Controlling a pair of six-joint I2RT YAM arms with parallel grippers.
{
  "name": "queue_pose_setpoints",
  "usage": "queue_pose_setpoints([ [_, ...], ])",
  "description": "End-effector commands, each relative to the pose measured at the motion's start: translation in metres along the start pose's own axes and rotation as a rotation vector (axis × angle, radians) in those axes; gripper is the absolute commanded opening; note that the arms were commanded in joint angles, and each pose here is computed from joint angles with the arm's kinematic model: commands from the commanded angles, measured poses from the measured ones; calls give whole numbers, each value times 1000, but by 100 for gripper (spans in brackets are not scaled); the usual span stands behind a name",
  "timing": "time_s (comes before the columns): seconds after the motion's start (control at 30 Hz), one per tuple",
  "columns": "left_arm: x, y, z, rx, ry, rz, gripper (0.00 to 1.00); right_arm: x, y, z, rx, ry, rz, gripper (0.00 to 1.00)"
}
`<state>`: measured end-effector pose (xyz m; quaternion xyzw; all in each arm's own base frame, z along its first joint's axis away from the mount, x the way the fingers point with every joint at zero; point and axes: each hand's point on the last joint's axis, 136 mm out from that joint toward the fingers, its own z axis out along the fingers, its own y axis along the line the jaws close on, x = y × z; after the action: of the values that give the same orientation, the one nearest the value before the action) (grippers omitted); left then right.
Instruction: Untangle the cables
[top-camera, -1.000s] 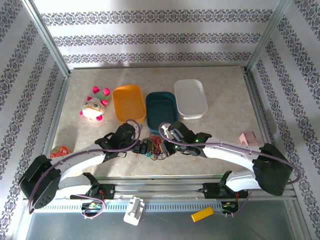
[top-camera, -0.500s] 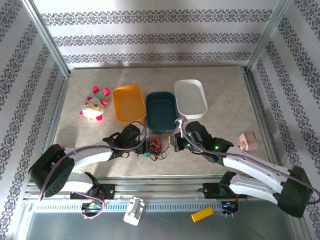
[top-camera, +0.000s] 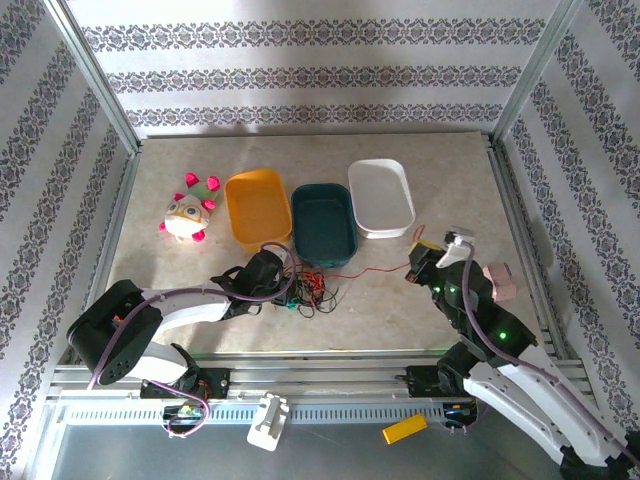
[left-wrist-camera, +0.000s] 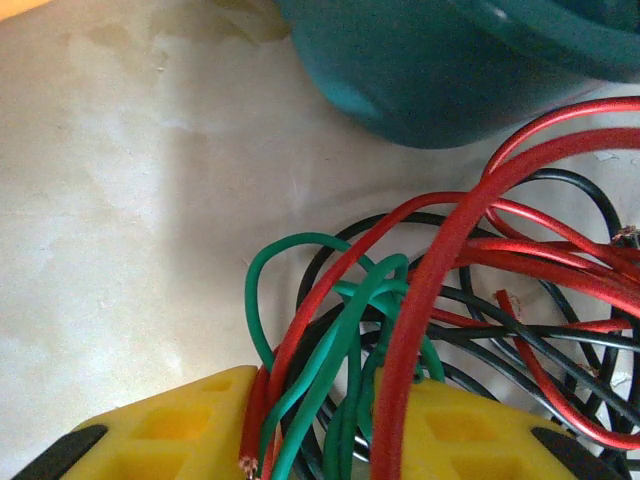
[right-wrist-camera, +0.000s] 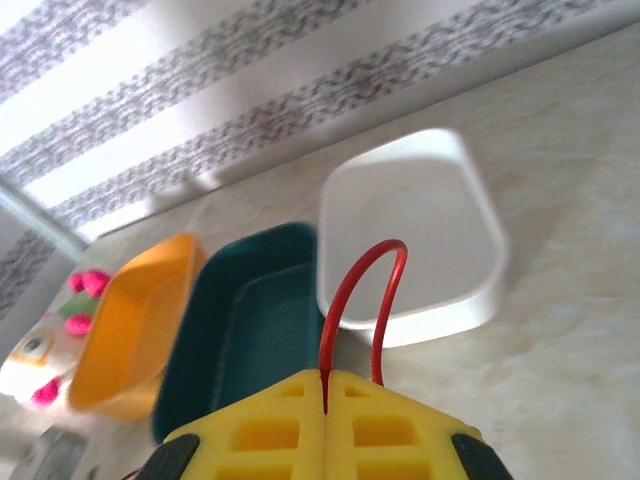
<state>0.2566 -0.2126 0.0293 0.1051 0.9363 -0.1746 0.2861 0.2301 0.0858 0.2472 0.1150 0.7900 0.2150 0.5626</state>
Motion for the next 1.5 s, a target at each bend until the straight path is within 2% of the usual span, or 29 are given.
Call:
queue_pose_setpoints([
  [0.0, 17, 11, 5, -50, 34, 13, 34, -28, -19, -15, 100, -77, 8, 0],
  [0.13, 22, 15, 6, -66, 44, 11, 29, -66, -25, -31, 162, -173, -3, 0],
  [0.3, 24, 22, 5, -95, 38, -1, 7, -107, -34, -47, 276, -277, -40, 0],
  [0.37, 24, 24, 4, -107, 35, -3, 1, -121, -38, -54, 320, -314, -51, 0],
  [0.47, 25, 28, 3, -123, 31, -6, 0, -137, -41, -61, 362, -350, -57, 0],
  [0.53, 25, 28, 2, -120, 32, -7, 0, -142, -35, -57, 335, -345, -64, 0],
  [0.73, 21, 24, 1, -105, 14, -8, 0, -154, -14, -23, 237, -255, -79, 0],
  [0.97, 12, 20, -1, -87, -21, -23, 0, -193, 2, 12, 182, -261, -86, 0],
  [1.17, 13, 20, -2, -86, -19, -25, 0, -213, 42, 58, 11, -200, -104, 0],
  [1.33, 13, 21, -2, -90, -19, -27, 0, -192, 71, 117, -169, -24, -85, 0],
  [1.47, 12, 21, -1, -95, -19, -31, 0, -155, 62, 163, -178, 124, -49, 0],
])
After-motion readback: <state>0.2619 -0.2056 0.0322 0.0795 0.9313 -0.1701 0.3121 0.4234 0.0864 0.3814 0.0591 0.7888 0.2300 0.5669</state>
